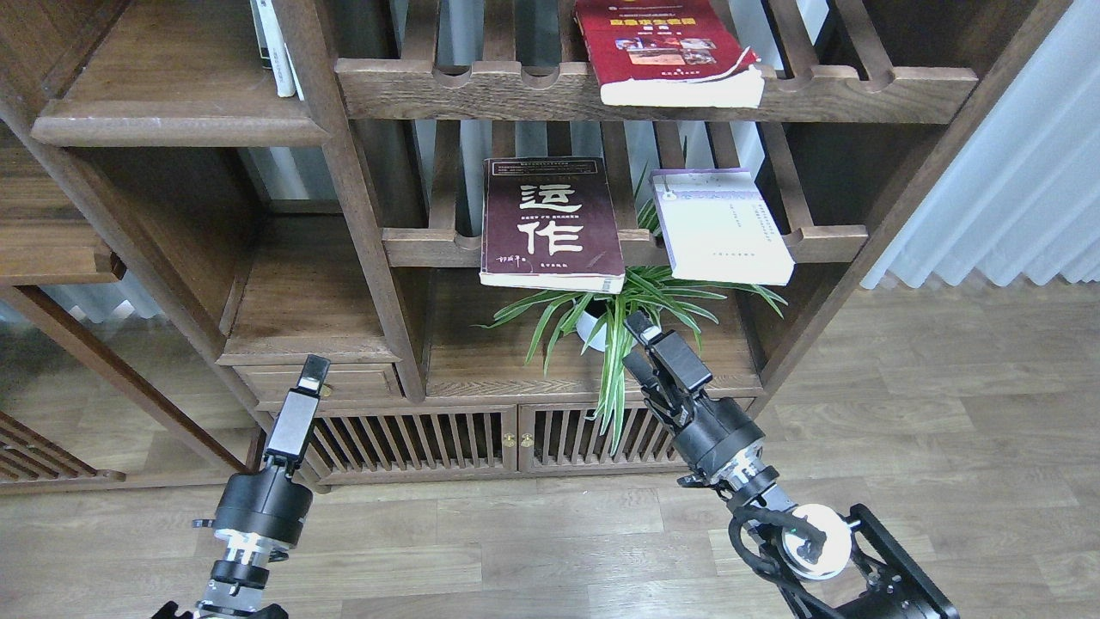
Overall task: Organize books on shelf
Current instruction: 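Move the right gripper up toward the white book on the middle shelf, then grasp the white book with the right gripper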
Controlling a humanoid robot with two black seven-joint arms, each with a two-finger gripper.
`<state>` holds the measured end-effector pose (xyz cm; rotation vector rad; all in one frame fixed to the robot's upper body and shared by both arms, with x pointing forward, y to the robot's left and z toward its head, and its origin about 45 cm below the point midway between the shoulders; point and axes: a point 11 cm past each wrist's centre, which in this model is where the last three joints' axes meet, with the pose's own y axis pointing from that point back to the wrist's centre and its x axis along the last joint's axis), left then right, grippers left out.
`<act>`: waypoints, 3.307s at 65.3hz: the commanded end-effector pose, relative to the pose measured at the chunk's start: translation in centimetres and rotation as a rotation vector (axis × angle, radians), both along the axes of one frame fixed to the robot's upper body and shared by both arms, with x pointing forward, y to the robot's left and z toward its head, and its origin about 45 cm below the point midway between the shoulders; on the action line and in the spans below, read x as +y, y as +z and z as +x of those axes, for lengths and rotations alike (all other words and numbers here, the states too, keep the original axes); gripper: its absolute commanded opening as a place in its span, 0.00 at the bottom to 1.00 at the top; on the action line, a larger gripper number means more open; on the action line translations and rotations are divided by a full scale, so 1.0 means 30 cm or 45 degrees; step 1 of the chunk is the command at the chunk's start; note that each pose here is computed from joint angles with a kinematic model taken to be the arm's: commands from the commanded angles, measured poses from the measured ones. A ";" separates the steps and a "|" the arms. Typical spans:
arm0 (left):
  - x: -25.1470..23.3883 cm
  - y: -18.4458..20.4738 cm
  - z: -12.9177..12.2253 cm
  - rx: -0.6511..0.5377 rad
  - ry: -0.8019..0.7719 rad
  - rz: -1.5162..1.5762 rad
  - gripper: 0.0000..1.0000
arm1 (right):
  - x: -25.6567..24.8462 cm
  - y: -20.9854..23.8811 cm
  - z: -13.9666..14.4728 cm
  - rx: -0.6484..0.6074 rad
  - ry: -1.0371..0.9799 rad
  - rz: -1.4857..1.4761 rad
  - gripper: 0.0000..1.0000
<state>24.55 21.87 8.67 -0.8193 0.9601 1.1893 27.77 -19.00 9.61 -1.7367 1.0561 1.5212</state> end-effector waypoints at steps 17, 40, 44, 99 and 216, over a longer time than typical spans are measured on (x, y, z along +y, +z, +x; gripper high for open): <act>0.032 -0.046 0.032 0.051 0.024 0.026 1.00 | -0.009 -0.028 0.028 0.024 0.002 -0.031 0.99; 0.056 -0.135 -0.081 0.195 0.075 -0.011 1.00 | -0.012 -0.153 -0.013 0.165 0.019 -0.091 0.99; 0.090 -0.141 -0.082 0.202 0.089 0.015 1.00 | 0.006 -0.167 -0.027 0.183 0.046 -0.098 0.99; 0.118 -0.212 -0.159 0.305 0.107 0.040 1.00 | 0.071 -0.227 -0.150 0.157 0.193 -0.068 0.99; 0.214 -0.210 -0.146 0.310 0.159 0.077 1.00 | -0.320 0.022 0.372 0.147 -0.608 0.160 0.05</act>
